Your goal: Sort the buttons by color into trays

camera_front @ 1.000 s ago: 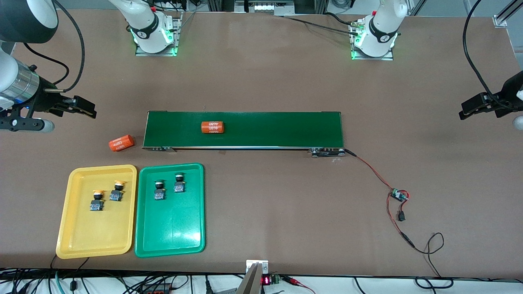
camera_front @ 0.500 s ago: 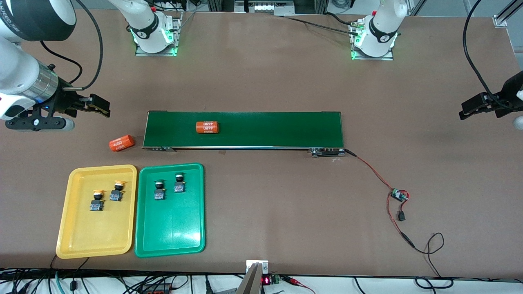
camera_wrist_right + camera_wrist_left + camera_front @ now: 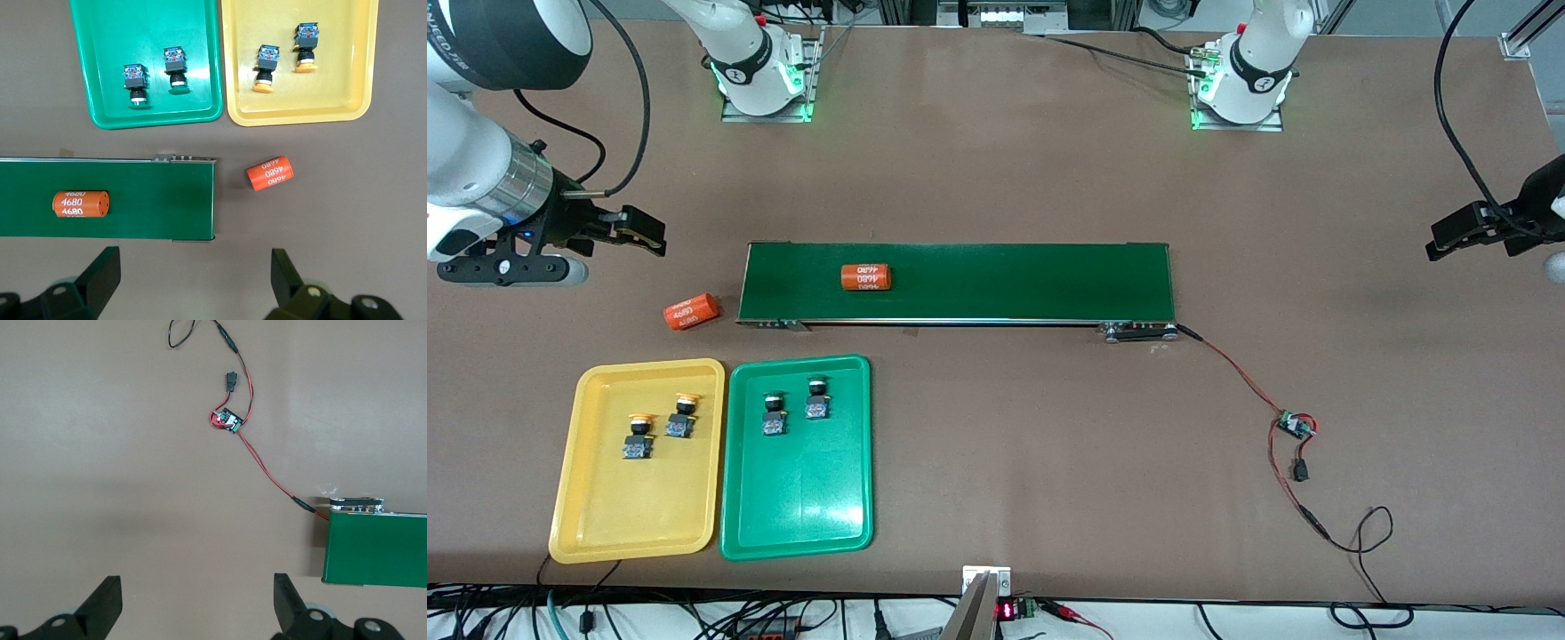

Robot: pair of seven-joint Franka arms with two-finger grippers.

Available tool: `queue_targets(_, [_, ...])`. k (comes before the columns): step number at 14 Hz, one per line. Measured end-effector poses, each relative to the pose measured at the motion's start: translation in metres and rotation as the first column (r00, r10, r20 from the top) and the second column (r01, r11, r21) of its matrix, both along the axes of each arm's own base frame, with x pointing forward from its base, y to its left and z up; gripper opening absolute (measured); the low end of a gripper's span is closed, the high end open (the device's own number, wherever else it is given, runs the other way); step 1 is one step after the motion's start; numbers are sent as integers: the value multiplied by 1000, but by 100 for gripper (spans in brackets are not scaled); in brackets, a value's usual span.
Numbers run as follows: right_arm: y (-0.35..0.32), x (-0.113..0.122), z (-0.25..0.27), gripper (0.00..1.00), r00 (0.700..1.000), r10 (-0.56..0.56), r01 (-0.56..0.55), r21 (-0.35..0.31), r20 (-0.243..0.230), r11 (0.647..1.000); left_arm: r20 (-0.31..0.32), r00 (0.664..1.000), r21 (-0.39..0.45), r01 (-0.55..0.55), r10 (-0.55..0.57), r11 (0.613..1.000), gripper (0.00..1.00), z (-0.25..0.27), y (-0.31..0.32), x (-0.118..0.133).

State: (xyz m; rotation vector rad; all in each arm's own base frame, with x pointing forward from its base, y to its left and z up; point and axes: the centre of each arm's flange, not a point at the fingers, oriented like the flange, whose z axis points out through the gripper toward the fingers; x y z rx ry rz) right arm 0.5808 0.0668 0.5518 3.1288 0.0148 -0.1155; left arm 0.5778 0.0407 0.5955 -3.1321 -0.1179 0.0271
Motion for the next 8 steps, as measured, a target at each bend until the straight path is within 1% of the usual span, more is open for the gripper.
queue_targets(8, [-2,2,-4,100,1000,0,0,0,-7,1000,0,1000,0,1,-1,1000,100,0,-1,0])
